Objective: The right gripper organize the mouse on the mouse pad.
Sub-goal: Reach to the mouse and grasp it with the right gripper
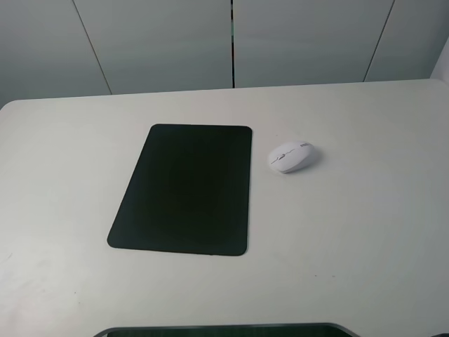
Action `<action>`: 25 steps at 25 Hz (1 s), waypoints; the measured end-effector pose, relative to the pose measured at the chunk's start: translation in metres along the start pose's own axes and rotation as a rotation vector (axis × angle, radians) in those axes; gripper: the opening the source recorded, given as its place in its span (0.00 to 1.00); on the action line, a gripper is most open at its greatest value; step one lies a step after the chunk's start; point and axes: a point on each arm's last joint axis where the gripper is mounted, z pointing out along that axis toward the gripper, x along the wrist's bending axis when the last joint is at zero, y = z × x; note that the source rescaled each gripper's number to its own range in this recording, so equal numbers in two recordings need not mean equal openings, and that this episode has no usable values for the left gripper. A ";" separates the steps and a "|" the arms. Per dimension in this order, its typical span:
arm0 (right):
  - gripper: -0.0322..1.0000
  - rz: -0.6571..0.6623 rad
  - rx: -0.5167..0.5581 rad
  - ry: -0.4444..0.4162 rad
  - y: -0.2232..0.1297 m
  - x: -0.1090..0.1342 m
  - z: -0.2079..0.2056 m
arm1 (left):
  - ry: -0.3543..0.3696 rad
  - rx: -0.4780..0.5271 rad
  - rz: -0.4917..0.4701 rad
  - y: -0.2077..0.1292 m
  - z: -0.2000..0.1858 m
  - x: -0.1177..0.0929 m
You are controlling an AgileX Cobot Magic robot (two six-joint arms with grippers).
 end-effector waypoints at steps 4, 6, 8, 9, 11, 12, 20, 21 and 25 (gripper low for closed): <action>1.00 0.000 0.000 0.000 0.000 0.000 0.000 | 0.000 0.000 0.000 0.000 0.000 0.000; 1.00 0.000 0.000 0.000 0.000 0.000 0.000 | 0.000 0.000 0.000 0.000 0.000 0.000; 1.00 0.000 0.000 -0.001 0.000 0.000 0.000 | 0.000 0.000 0.000 0.000 0.000 0.000; 1.00 0.000 0.000 -0.001 0.000 0.000 0.000 | 0.000 0.000 0.000 0.000 0.000 0.000; 1.00 0.000 0.000 -0.001 0.000 0.000 0.000 | 0.000 0.000 0.000 0.000 0.000 0.000; 1.00 0.000 0.000 -0.001 0.000 0.000 0.000 | 0.000 0.000 0.000 0.000 0.000 0.000; 1.00 0.000 0.000 -0.001 0.000 0.000 0.000 | 0.000 0.000 0.000 0.000 0.000 0.000; 1.00 0.000 0.000 -0.001 0.000 0.000 0.000 | 0.000 0.000 0.000 0.000 0.000 0.000; 1.00 0.000 0.000 -0.001 0.000 0.000 0.000 | 0.000 0.000 0.000 0.000 0.000 0.000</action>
